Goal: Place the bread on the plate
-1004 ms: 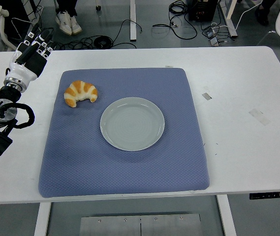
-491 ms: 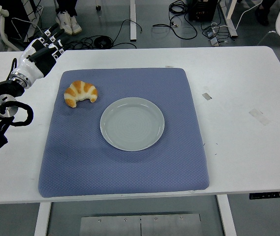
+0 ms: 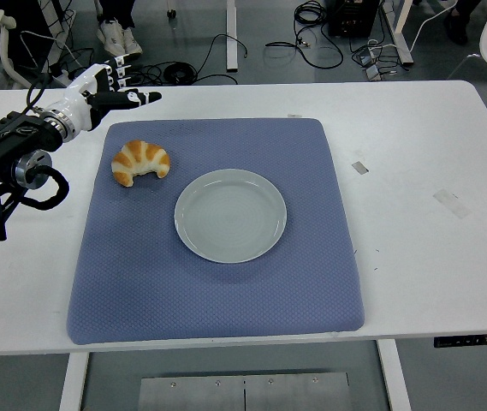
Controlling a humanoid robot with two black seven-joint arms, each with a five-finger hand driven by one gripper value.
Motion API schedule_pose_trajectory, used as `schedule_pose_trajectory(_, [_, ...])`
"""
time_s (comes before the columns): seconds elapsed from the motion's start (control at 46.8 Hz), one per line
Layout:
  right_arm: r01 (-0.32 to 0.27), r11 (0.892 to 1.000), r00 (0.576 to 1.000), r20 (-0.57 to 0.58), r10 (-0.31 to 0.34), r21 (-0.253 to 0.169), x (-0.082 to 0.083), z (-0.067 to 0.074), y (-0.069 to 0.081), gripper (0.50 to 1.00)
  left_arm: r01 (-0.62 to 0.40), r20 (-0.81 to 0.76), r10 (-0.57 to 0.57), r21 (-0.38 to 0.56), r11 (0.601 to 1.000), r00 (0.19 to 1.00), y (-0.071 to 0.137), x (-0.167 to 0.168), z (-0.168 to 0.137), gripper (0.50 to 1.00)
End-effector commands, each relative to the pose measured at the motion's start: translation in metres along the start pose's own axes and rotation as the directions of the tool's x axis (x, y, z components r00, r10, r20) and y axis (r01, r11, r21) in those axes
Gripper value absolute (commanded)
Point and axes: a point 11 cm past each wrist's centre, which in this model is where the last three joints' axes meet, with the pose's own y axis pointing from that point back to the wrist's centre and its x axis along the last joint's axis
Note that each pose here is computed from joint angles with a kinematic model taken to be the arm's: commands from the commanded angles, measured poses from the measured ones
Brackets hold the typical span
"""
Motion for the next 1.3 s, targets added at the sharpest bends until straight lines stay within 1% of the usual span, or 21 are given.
schedule_pose_trajectory(0.0, [0.000,1.000,1.000,0.000,0.000,0.000,0.000,0.000,0.000,1.000,0.058,0.041,-0.057,-0.015,0.998,0.998,0.011,0.001,0.012,0.978])
schedule_pose_trajectory(0.064, [0.000,1.000,1.000,0.000,0.000,0.000,0.000,0.000,0.000,1.000,0.127,0.113,-0.123,-0.034,0.991,0.986,0.017,-0.012,0.027,0.977])
schedule_pose_trajectory(0.107, [0.000,1.000,1.000,-0.002,0.000,0.000,0.000,0.000,0.000,1.000,0.189,0.198,-0.177,-0.042,0.981,0.964,0.018,-0.026,0.038,0.977])
schedule_pose_trajectory(0.15, [0.000,1.000,1.000,0.000,0.000,0.000,0.000,0.000,0.000,1.000,0.216,0.301,-0.197,-0.029,0.976,0.933,0.017,-0.033,0.042,0.974])
schedule_pose_trajectory(0.256, [0.001,1.000,1.000,0.000,-0.001,0.000,0.000,0.000,0.000,1.000,0.220,0.469,-0.190,-0.008,0.976,0.863,0.018,-0.035,0.042,0.971])
schedule_pose_trajectory(0.342, [0.001,1.000,1.000,0.000,-0.001,0.000,0.000,0.000,0.000,1.000,0.225,0.533,-0.198,0.016,0.974,0.823,0.019,-0.032,0.041,0.971])
schedule_pose_trajectory(0.406, [0.000,1.000,1.000,0.000,0.000,0.000,0.000,0.000,0.000,1.000,0.229,0.572,-0.218,0.054,0.972,0.791,0.020,-0.030,0.036,0.972])
schedule_pose_trajectory(0.47, [0.001,1.000,1.000,0.000,-0.001,0.000,0.000,0.000,0.000,1.000,0.218,0.625,-0.225,0.090,0.972,0.748,0.021,-0.023,0.042,0.972])
schedule_pose_trajectory(0.534, [0.000,1.000,1.000,0.000,0.000,0.000,0.000,0.000,0.000,1.000,0.201,0.667,-0.248,0.148,0.968,0.703,0.022,-0.018,0.040,0.972])
schedule_pose_trajectory(0.598, [0.000,1.000,1.000,0.000,0.000,0.000,0.000,0.000,0.000,1.000,0.179,0.689,-0.262,0.192,0.965,0.676,0.024,-0.012,0.039,0.972])
schedule_pose_trajectory(0.684, [0.000,1.000,1.000,0.000,0.000,0.000,0.000,0.000,0.000,1.000,0.159,0.699,-0.264,0.212,0.964,0.664,0.026,-0.006,0.040,0.971])
schedule_pose_trajectory(0.855, [0.001,1.000,1.000,0.000,-0.001,0.000,0.000,0.000,0.000,1.000,0.145,0.743,-0.291,0.257,0.955,0.602,0.029,0.001,0.042,0.971])
schedule_pose_trajectory(1.154, [0.000,1.000,1.000,-0.002,0.000,0.000,0.000,0.000,0.000,1.000,0.155,0.751,-0.332,0.299,0.942,0.571,0.032,-0.005,0.026,0.971])
schedule_pose_trajectory(1.282, [0.000,1.000,1.000,0.000,0.000,0.000,0.000,0.000,0.000,1.000,0.125,0.768,-0.348,0.336,0.934,0.538,0.035,0.004,0.012,0.971])
